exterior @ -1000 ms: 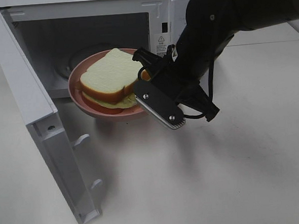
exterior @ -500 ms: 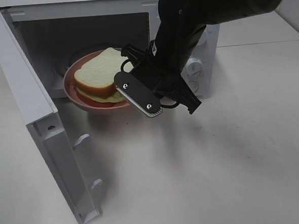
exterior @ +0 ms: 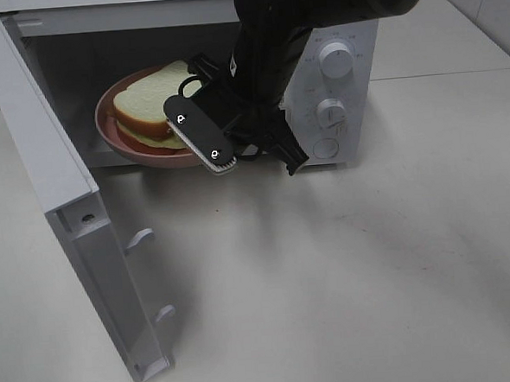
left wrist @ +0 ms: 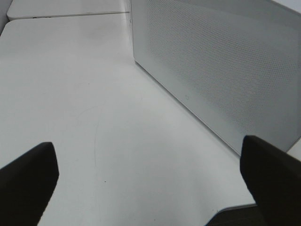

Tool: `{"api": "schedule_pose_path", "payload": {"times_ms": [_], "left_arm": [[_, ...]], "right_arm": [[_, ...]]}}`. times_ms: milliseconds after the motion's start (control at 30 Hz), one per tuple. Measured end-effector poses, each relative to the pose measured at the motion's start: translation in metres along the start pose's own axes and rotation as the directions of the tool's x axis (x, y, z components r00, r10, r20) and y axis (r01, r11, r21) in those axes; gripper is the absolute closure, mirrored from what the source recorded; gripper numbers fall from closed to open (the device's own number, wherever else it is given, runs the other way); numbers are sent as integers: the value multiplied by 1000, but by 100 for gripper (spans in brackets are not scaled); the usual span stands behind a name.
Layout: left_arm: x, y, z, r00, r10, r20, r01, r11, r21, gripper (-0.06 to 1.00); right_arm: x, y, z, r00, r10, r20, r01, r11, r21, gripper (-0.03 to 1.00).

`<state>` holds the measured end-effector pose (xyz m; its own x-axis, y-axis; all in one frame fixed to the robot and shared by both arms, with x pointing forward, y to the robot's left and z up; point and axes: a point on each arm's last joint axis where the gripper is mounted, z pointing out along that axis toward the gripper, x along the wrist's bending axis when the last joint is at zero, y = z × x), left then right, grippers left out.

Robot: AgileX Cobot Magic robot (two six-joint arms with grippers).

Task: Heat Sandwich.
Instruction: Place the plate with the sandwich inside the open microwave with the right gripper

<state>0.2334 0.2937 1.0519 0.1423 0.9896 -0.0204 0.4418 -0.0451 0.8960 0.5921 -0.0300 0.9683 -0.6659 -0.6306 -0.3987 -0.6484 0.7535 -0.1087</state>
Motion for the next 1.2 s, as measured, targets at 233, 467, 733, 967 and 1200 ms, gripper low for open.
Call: {"api": "schedule_pose_path", "payload": {"times_ms": [233, 467, 733, 967, 1200], "left_arm": [[0, 0, 0, 1000, 0, 0, 0, 1000, 0, -5], [0, 0, 0, 1000, 0, 0, 0, 1000, 0, -5], [0, 0, 0, 1000, 0, 0, 0, 1000, 0, -5], [0, 0, 0, 1000, 0, 0, 0, 1000, 0, -5], [0, 0, 0, 1000, 0, 0, 0, 1000, 0, -5]], "right_arm": [[-12, -1, 10, 1000, 20, -9, -20, 1000, 22, 92], [-25, -3, 16, 998, 64, -4, -64, 997, 37, 92], [-41, -5, 25, 995, 97, 16, -98, 994, 47, 92], [-50, -5, 34, 995, 100, 21, -100, 994, 50, 92], [-55, -6, 42, 995, 91, 33, -93, 994, 60, 92]]}}
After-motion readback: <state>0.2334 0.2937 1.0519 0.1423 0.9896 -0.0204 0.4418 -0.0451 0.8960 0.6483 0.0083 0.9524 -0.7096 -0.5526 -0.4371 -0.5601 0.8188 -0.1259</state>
